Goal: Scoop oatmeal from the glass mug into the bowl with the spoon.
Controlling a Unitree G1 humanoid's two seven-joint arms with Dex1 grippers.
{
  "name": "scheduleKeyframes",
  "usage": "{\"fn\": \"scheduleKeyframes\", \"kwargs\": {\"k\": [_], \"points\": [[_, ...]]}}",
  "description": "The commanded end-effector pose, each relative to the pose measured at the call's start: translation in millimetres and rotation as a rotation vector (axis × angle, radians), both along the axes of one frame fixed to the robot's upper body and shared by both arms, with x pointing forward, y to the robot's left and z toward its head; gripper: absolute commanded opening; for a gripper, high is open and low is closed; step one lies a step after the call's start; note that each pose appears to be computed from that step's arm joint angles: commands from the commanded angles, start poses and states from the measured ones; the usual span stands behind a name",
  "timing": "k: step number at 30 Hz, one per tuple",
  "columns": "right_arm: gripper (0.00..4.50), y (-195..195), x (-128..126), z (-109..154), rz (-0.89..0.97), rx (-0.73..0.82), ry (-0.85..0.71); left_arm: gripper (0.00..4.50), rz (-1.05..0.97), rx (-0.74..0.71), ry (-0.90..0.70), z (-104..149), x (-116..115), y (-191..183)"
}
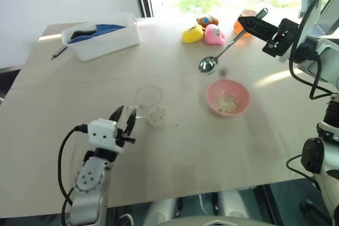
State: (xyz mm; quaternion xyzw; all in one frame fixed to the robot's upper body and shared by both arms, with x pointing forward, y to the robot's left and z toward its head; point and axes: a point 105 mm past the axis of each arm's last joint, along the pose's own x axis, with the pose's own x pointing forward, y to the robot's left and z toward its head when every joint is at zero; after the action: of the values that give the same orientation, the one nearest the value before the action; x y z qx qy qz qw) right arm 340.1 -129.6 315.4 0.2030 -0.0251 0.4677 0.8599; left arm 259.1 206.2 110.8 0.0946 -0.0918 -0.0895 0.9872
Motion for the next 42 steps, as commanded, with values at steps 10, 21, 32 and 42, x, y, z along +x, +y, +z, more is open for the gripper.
{"fn": "scheduleKeyframes", "kwargs": {"k": [10, 21, 32, 42], "points": [[0.0, 0.5, -12.3, 19.0, 0.009, 0.013, -0.092, 1.37, -0.011, -0.008, -0.052, 7.6, 6.1, -1.3], [0.0, -1.0, -12.6, 19.8, 0.004, 0.012, -0.097, 1.37, -0.03, -0.011, -0.056, 7.4, 9.0, -3.2], [0.0, -1.4, -13.5, 19.5, 0.005, 0.013, -0.1, 0.83, -0.043, -0.017, -0.044, 5.0, 12.7, -3.2], [0.0, 0.3, -13.8, 17.5, 0.008, 0.02, -0.095, 0.05, -0.055, -0.035, -0.043, 6.7, 17.7, -3.6]]}}
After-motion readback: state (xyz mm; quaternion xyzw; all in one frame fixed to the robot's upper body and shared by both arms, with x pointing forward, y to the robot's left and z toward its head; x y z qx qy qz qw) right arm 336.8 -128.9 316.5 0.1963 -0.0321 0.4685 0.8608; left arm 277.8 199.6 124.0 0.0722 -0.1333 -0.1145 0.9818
